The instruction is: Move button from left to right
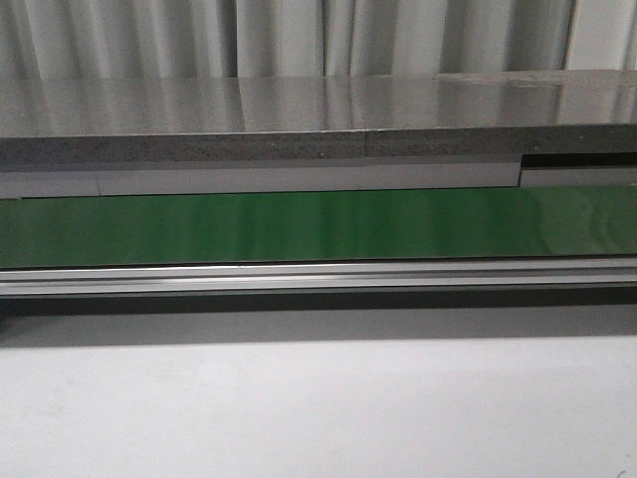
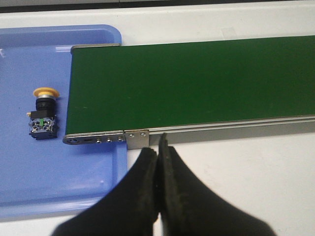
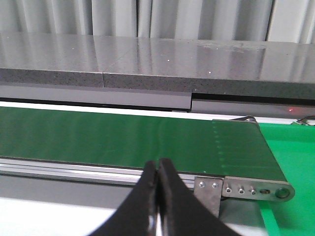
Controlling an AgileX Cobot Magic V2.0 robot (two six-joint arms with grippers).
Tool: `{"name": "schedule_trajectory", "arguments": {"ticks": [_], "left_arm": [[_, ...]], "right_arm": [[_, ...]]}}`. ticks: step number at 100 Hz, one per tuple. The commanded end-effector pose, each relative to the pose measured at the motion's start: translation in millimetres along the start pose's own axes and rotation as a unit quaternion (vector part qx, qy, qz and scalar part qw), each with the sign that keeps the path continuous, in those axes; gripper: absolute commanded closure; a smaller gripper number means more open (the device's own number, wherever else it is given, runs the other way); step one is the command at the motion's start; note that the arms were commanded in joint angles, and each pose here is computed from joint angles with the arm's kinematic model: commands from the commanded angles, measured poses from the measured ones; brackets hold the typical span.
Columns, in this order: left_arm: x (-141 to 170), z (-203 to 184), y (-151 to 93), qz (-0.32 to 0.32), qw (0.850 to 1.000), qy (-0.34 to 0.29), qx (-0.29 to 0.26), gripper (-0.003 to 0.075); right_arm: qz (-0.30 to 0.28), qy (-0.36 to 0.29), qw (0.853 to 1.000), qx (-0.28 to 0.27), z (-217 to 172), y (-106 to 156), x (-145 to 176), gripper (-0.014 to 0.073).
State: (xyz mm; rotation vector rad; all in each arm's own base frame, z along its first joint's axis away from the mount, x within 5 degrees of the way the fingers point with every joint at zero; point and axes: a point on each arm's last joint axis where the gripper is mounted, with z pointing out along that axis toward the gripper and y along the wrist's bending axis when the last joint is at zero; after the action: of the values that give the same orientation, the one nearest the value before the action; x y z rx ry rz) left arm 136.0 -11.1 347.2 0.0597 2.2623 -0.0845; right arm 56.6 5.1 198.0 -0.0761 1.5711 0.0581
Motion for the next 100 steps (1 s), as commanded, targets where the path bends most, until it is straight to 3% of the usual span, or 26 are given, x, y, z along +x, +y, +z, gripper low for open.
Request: {"name": "schedule_trajectory", "arguments": {"ticks": [1, 21, 28, 66, 100], "left_arm": [[-14, -8, -3, -0.005, 0.999, -0.047, 0.01, 0.0638], [-14, -8, -3, -0.005, 0.999, -0.047, 0.01, 0.0193], [-14, -8, -3, -0.005, 0.999, -0.047, 0.01, 0.01], [-28, 2, 4, -0.007, 0.998, -0.066, -0.012, 0.0079], [-79, 54, 52, -0.065, 0.993, -0.031, -0.092, 0.0079]], "right_arm": [[-0.005, -0.059, 0.998, 0.005, -3, -1, -13, 0.0662], [-0.005, -0.059, 0.998, 0.005, -3, -1, -13, 0.0662], [-0.005, -0.059, 0.998, 0.005, -3, -1, -13, 0.0662], [-0.005, -0.059, 0.998, 0.005, -3, -1, -13, 0.0662], [-0.005, -0.059, 0.998, 0.005, -3, -1, -13, 0.0662]]}}
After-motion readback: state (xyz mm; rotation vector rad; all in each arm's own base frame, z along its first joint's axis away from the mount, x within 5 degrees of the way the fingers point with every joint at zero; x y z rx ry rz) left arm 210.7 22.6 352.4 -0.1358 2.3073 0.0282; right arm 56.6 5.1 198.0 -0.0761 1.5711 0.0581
